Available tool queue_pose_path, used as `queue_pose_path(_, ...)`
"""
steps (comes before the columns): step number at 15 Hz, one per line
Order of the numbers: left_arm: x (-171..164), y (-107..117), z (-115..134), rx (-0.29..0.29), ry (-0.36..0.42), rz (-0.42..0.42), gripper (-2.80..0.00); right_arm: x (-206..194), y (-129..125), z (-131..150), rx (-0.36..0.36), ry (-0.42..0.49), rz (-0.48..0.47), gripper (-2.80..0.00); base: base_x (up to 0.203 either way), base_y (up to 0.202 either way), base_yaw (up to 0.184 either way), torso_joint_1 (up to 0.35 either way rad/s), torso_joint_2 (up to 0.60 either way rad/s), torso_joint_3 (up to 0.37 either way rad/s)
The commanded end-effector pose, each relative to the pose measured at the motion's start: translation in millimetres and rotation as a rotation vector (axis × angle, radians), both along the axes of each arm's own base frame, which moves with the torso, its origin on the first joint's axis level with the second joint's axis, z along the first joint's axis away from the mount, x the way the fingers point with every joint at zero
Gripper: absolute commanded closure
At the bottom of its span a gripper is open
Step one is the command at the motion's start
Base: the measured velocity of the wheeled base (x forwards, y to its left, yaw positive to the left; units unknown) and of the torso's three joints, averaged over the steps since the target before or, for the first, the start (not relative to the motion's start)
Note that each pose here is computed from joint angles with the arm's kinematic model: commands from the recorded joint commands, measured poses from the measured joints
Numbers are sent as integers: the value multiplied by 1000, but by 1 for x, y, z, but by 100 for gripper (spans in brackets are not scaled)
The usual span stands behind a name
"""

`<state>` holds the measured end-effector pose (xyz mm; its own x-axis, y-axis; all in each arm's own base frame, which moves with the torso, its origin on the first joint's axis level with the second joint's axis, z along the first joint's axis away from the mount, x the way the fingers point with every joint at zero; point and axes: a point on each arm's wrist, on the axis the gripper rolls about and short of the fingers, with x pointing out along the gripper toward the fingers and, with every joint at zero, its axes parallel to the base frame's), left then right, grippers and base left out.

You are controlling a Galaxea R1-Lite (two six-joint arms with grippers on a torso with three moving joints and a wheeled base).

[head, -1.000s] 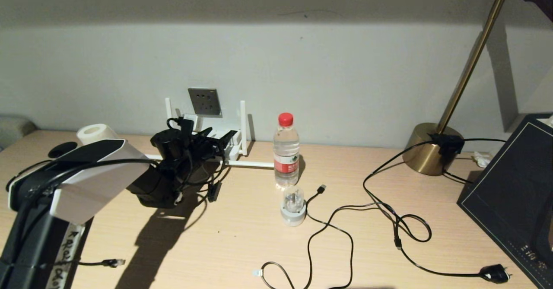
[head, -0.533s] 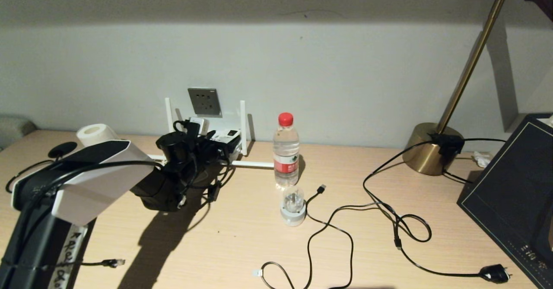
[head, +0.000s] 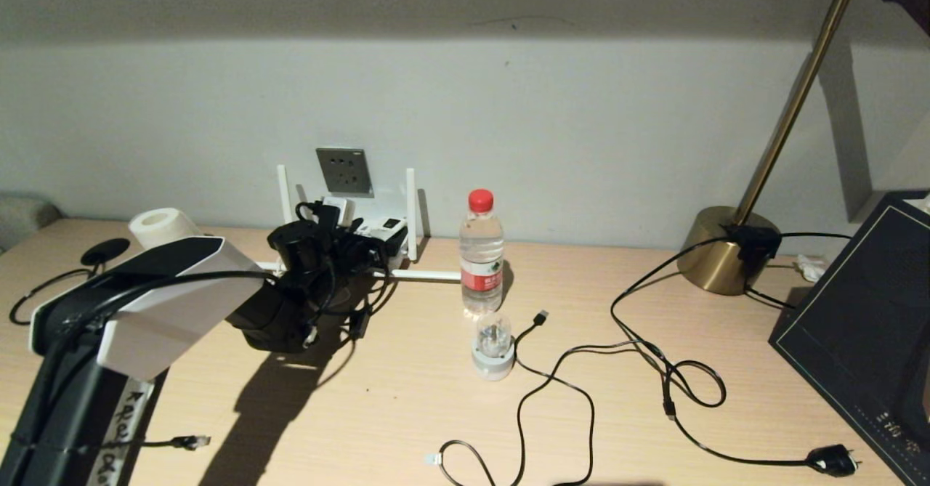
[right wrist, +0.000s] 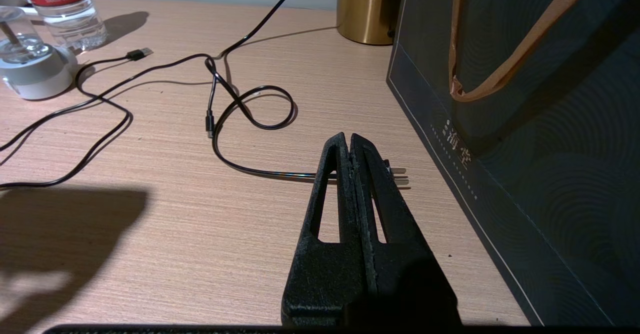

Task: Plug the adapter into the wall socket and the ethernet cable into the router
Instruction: Pick up plug

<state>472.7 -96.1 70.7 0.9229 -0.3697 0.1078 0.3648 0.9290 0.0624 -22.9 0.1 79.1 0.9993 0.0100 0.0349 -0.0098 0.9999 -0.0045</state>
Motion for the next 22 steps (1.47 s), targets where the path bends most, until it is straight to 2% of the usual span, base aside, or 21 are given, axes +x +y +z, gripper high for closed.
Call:
queue_pose_path(1, 3, 0, 1, -1, -11, 1, -280, 1, 0, -3, 0, 10, 1, 0, 0, 0, 0, 0, 0, 0)
queue_pose_path(14, 7, 4, -8, 1, 11, 27, -280, 1, 0, -3, 0, 10, 1, 0, 0, 0, 0, 0, 0, 0)
queue_pose_path(15, 7, 4, -8, 1, 9, 27, 0, 1, 0, -3, 0, 10, 1, 0, 0, 0, 0, 0, 0, 0)
queue_pose_path(22, 7, 3, -7, 0, 5, 26, 0, 1, 0, -3, 0, 10, 1, 0, 0, 0, 0, 0, 0, 0)
